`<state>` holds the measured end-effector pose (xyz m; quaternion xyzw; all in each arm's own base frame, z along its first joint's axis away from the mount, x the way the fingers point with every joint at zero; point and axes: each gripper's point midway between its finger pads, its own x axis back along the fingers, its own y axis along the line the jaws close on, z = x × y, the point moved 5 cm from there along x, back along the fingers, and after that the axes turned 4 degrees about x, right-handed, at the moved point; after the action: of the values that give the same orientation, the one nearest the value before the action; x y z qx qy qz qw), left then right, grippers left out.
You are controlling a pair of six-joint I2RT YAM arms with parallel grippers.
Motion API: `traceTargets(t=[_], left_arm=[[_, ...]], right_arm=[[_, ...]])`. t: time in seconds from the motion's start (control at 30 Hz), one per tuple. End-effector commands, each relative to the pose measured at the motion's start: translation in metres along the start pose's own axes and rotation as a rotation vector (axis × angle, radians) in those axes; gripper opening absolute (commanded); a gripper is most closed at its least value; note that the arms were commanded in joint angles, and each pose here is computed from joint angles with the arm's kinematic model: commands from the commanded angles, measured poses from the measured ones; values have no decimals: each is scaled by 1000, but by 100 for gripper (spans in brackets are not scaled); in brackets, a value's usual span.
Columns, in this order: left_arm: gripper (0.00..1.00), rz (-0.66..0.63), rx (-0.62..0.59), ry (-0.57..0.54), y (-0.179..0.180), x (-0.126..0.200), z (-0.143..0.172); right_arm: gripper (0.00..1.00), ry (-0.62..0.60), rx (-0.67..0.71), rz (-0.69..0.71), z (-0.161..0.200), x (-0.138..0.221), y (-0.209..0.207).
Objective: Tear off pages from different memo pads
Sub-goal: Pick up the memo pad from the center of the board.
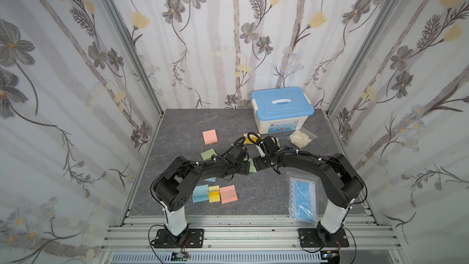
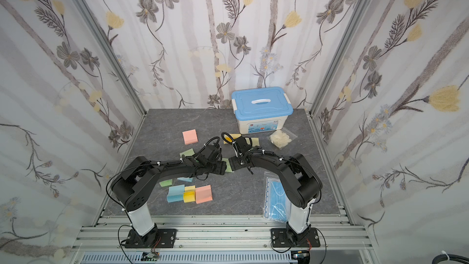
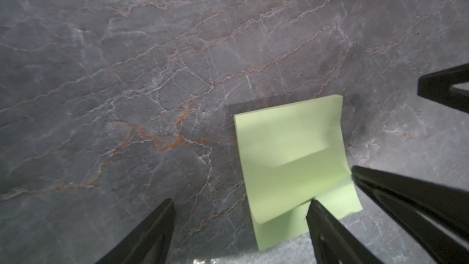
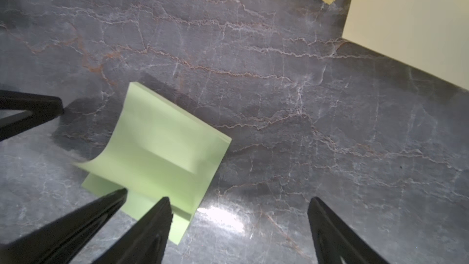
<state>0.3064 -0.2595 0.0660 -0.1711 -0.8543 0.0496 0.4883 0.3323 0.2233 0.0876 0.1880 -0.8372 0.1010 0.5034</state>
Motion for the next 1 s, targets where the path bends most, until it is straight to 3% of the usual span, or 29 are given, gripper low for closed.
traceTargets(t=[0.0,0.43,0.97], left_arm=[[85,-52,22,41,11,-2,7],[85,-10,72,54,12,-3,7],[85,-68,144,-15,37,24,-4]], right_arm=[[85,-21,-15,-56,-3,8,7],[81,-21,-40,-138,-9,7,18],[78,75,43,-84,-24,-18,20]])
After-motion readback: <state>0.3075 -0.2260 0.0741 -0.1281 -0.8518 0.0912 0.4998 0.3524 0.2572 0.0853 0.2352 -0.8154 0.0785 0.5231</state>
